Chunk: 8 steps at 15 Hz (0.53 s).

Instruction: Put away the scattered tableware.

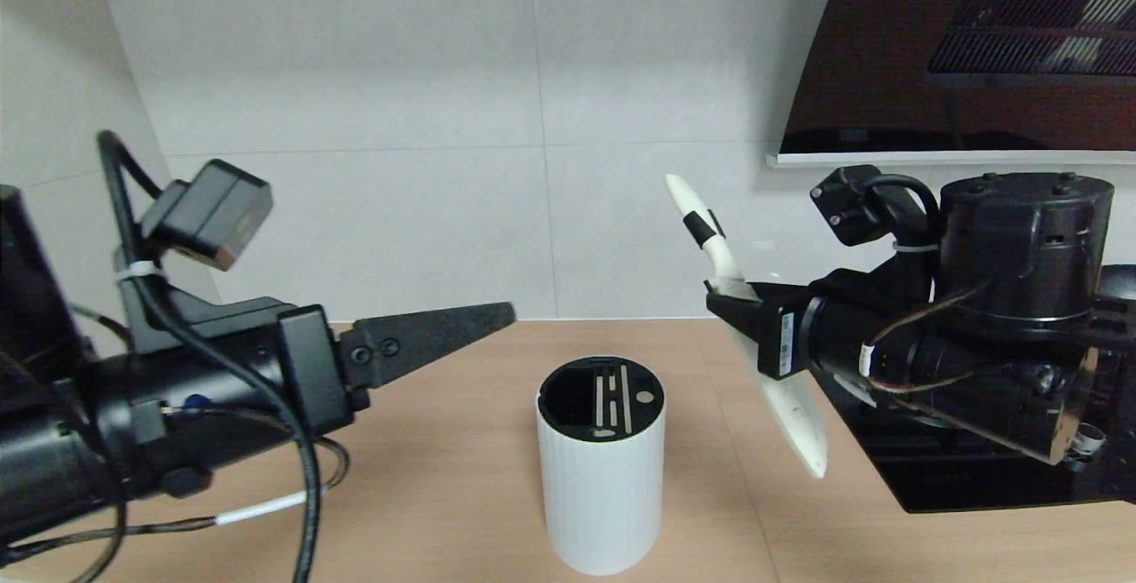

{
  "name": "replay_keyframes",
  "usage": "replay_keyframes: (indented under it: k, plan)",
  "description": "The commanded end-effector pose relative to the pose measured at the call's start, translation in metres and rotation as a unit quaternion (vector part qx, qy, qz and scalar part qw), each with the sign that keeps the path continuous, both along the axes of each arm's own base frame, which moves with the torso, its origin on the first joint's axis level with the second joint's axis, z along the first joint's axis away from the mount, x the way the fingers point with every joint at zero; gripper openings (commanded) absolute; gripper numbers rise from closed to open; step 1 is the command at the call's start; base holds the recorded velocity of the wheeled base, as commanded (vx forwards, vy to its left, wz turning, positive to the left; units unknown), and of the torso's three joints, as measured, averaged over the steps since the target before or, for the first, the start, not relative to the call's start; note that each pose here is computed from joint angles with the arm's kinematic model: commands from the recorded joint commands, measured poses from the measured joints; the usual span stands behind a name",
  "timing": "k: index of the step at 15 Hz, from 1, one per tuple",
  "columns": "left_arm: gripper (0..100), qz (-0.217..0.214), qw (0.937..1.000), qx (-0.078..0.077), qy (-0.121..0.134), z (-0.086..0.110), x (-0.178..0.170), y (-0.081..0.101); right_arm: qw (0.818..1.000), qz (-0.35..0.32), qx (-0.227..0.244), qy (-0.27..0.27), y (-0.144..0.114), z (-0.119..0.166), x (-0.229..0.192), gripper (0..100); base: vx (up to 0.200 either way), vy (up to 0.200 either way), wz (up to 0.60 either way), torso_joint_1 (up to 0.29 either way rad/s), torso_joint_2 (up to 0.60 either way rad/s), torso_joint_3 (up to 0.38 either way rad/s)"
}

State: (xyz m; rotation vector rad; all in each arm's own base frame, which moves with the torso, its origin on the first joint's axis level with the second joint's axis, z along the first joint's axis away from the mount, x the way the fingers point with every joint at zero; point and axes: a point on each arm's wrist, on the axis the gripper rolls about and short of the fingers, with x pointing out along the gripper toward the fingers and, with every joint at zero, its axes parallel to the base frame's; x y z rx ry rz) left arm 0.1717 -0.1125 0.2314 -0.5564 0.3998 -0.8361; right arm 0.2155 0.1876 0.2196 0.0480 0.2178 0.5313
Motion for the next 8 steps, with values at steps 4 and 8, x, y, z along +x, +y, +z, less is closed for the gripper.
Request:
replay_keyframes:
  k: [4,8]
  plan:
    - [100,-0.042,0.9939,-0.091,0.045,-0.039,0.020,-0.039,0.997,0.077,0.010,0.020,0.034,-0.006,-0.039,0,0.000,0.000,0.00,0.000,0.00,0.000]
    - [100,-0.040,0.9938,-0.098,0.036,-0.046,0.025,-0.048,0.993,0.110,0.021,0.040,0.052,-0.012,-0.053,0,0.000,0.000,0.00,0.000,0.00,0.000]
